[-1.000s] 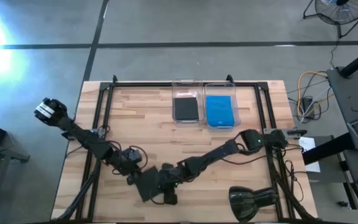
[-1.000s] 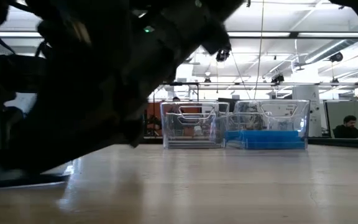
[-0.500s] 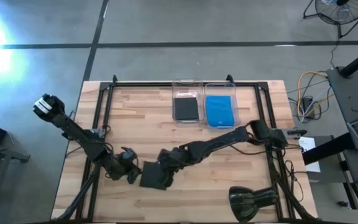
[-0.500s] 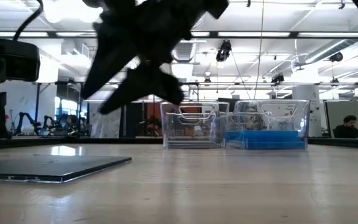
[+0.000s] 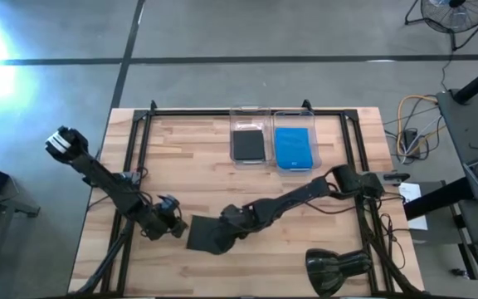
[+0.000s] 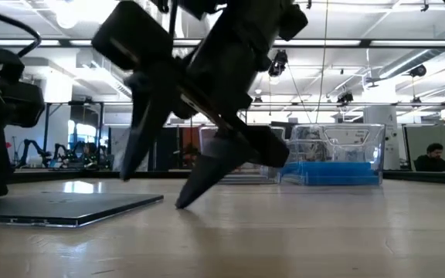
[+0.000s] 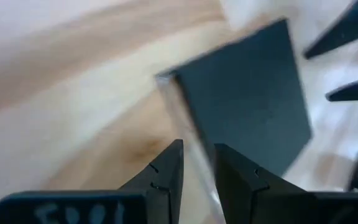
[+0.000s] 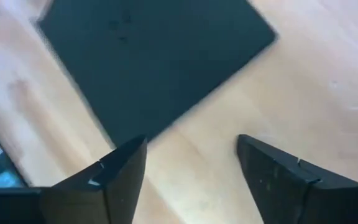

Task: Pick & place jewel cases by type
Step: Put the black CD case into the left transparent bin

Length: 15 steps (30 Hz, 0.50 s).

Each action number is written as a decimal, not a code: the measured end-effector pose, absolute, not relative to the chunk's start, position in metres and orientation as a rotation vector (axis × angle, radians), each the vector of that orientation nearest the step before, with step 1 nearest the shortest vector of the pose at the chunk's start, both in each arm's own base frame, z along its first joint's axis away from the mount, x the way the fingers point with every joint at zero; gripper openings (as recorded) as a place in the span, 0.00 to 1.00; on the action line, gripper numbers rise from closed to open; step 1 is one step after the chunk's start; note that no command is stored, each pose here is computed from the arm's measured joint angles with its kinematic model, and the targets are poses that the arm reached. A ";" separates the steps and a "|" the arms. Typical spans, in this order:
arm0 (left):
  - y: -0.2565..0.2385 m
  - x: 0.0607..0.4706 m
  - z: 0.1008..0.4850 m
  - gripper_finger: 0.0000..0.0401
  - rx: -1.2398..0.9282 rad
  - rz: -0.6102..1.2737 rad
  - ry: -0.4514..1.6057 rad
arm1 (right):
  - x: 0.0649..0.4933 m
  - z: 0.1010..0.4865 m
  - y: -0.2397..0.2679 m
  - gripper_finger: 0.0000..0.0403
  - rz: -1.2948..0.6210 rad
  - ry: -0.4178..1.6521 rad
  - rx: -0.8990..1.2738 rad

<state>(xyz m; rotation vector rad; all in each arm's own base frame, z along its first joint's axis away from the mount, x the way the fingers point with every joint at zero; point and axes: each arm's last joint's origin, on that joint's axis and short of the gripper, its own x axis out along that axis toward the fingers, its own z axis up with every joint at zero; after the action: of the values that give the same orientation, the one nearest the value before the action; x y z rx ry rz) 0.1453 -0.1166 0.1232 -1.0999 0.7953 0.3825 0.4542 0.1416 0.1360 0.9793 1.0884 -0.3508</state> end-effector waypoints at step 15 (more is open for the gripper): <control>-0.136 0.161 0.112 0.17 -1.055 0.227 0.834 | 0.463 0.133 0.139 0.66 -0.289 1.036 1.023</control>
<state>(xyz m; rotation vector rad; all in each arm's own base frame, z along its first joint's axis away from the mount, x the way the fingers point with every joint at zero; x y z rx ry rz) 0.1608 -0.1356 0.1125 -1.0553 0.8342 0.2267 0.4633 0.1389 0.1328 1.0229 1.0362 -0.2891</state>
